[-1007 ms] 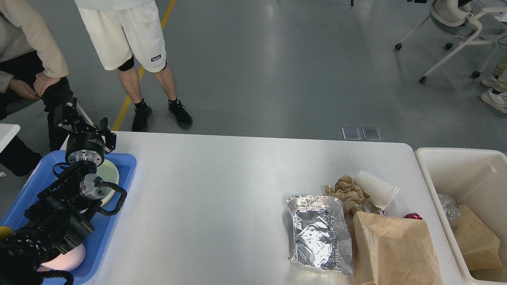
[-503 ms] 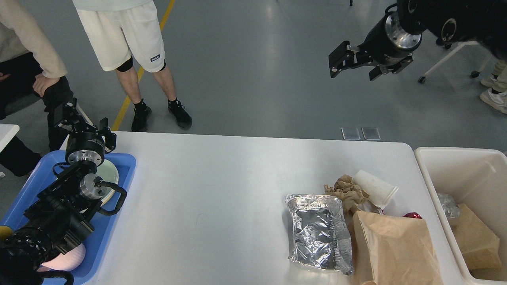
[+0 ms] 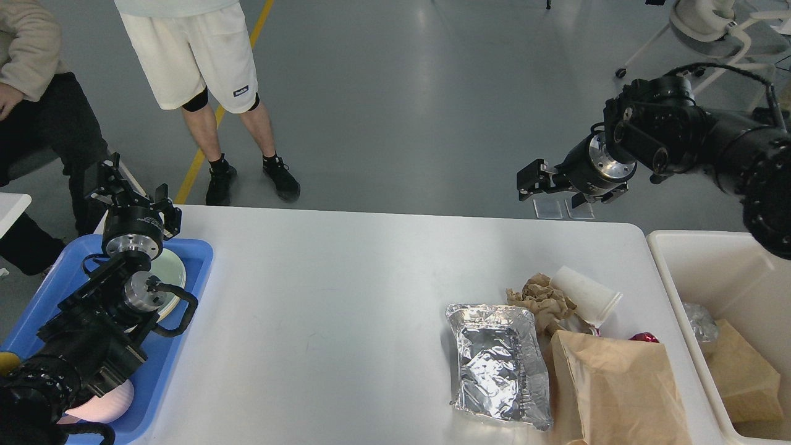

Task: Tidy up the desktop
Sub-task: 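Move the right gripper down toward the white paper cup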

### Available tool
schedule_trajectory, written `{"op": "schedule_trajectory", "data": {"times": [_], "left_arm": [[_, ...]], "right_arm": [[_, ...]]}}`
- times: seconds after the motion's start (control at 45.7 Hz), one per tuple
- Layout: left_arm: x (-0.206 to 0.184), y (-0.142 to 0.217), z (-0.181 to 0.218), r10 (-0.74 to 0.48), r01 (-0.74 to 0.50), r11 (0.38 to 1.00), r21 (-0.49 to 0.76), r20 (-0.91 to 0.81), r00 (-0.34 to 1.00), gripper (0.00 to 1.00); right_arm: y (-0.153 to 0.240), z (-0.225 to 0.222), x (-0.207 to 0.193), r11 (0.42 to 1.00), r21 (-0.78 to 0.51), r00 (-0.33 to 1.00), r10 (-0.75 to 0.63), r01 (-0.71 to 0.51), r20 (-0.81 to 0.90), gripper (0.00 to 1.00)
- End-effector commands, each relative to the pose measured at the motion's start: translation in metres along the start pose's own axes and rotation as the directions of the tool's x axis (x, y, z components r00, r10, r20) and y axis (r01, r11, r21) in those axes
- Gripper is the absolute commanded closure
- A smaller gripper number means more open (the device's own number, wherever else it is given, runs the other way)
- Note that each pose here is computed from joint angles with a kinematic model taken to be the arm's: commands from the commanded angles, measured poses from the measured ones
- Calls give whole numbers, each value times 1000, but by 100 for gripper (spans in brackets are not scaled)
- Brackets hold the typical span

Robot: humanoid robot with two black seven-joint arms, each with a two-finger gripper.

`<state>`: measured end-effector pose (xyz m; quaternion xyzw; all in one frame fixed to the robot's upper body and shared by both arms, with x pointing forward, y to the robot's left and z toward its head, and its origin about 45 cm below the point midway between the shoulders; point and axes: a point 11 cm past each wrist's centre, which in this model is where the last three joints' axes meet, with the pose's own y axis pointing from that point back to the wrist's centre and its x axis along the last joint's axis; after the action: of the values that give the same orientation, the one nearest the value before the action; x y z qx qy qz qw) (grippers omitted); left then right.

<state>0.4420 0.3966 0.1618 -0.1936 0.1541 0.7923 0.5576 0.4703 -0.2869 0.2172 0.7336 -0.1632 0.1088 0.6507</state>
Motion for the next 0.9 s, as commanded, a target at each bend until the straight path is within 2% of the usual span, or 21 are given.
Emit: {"op": "schedule_trajectory", "data": {"times": [0.0, 0.372, 0.591, 0.876], "left_arm": [[0, 0, 0, 0, 0, 1000, 0, 0, 1000, 4], [0, 0, 0, 0, 0, 1000, 0, 0, 1000, 4], [0, 0, 0, 0, 0, 1000, 0, 0, 1000, 4], [0, 0, 0, 0, 0, 1000, 0, 0, 1000, 4]], "right_arm": [[-16, 24, -15, 1000, -19, 999, 14, -14, 43, 0], [-31, 93, -55, 994, -108, 992, -21, 35, 127, 0], [-48, 111, -87, 987, -129, 985, -78, 98, 152, 0], [-56, 126, -106, 985, -127, 976, -88, 115, 200, 0]]}}
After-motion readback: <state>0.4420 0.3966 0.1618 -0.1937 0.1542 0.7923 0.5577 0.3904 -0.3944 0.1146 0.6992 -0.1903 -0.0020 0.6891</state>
